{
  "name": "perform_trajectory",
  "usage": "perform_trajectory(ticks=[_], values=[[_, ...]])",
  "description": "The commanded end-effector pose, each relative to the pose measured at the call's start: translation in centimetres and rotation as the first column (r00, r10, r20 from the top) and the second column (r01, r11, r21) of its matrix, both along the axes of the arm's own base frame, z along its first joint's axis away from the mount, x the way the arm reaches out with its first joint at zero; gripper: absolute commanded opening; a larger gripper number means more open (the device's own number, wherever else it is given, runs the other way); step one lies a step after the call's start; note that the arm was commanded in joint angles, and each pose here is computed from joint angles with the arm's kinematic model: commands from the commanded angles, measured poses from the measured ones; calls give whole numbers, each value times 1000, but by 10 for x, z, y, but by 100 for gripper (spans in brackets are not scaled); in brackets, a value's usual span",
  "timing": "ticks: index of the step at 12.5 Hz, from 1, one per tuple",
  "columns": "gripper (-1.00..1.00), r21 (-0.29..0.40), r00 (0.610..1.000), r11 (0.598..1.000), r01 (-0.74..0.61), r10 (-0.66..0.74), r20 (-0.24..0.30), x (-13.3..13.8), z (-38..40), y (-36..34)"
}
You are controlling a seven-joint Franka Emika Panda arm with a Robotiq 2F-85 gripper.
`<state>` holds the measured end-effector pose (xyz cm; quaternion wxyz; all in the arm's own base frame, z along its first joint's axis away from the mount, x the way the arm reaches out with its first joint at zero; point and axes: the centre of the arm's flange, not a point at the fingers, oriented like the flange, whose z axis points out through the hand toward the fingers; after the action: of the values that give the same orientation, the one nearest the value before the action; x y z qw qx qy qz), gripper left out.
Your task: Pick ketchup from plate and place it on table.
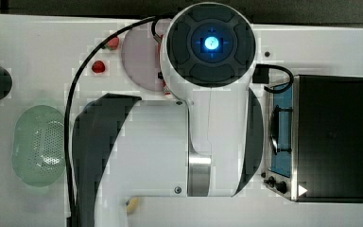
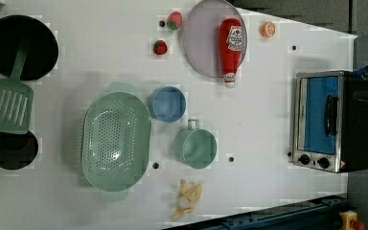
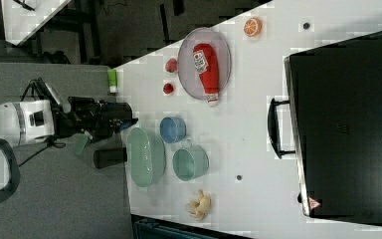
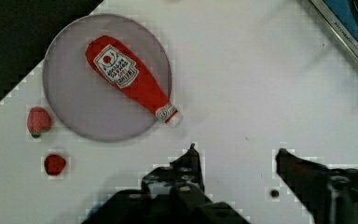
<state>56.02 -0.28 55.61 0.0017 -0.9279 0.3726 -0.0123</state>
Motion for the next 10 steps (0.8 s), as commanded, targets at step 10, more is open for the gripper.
perform_trajectory(ticks=[10], values=[[100, 40, 994, 993, -113, 113, 0, 34, -118, 19]])
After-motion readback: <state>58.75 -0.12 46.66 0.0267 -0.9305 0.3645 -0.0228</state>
